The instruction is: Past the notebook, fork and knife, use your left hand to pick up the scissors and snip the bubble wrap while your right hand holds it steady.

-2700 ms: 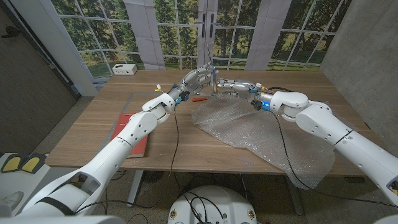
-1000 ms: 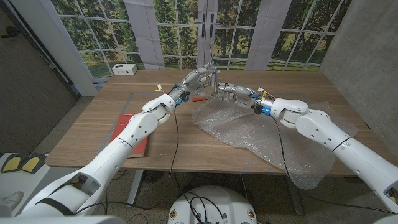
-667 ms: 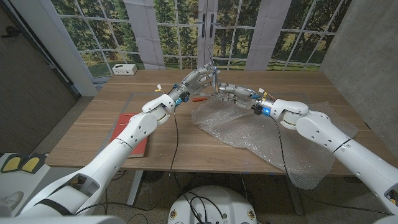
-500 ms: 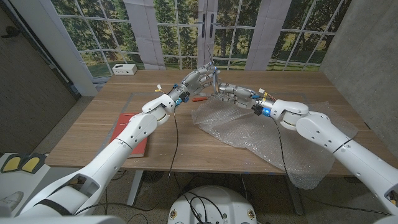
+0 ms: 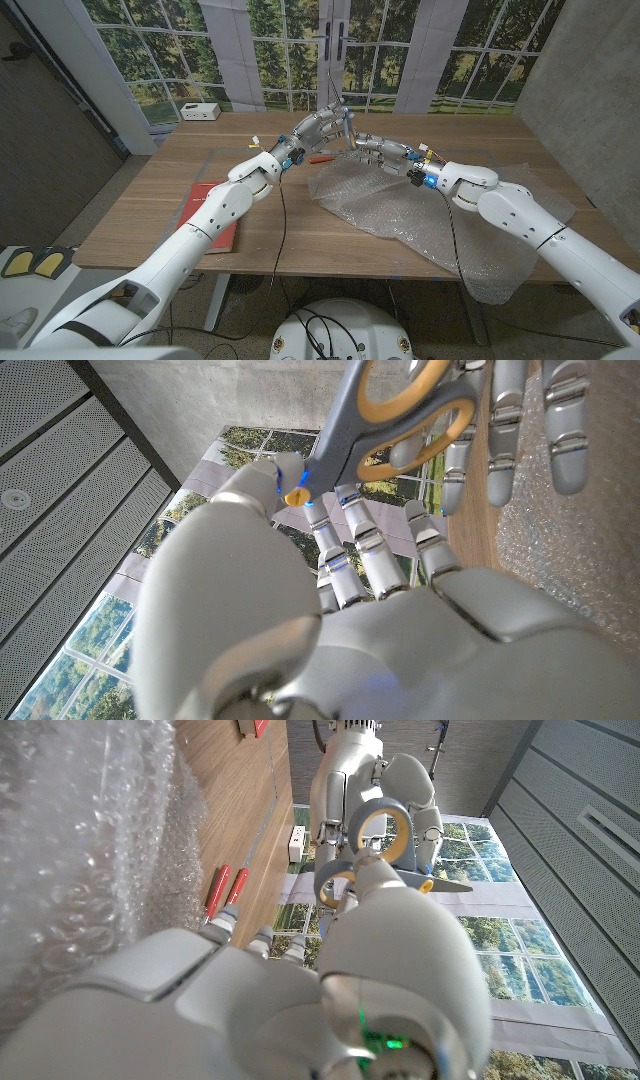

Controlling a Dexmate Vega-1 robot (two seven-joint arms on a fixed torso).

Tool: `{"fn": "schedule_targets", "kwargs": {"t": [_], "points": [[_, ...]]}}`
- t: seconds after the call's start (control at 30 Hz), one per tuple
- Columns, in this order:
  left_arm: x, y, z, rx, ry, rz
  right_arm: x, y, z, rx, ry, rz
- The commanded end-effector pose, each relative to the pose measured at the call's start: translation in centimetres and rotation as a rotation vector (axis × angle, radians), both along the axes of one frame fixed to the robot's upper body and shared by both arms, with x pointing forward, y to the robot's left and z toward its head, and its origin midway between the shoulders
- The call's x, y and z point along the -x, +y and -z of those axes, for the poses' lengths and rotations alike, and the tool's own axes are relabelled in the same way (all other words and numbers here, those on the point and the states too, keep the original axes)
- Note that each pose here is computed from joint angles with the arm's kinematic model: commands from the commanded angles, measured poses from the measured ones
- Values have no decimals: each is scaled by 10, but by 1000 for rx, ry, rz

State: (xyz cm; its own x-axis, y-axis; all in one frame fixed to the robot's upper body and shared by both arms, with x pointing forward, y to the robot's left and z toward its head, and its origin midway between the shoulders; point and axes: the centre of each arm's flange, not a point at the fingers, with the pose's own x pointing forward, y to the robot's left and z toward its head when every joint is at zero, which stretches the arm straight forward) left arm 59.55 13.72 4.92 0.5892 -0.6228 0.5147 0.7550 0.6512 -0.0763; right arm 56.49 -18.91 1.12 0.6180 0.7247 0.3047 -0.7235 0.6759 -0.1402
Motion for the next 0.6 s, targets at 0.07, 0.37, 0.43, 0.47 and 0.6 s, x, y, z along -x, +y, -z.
{"fn": "schedule_targets", "kwargs": {"t": [0.07, 0.37, 0.43, 0.47, 0.6], "points": [[-2, 0, 1, -4, 0, -1, -2, -1, 0, 29, -14, -17], [-3, 2, 0, -6, 1, -1, -3, -1, 1, 48, -9, -2], [-4, 1, 0, -5, 1, -1, -3, -1, 1, 44, -15, 8], [-4, 1, 0, -5, 1, 2, -3, -1, 1, 45, -16, 15], [-4, 1, 0, -6, -2, 4, -4, -1, 1, 41, -18, 15]]}}
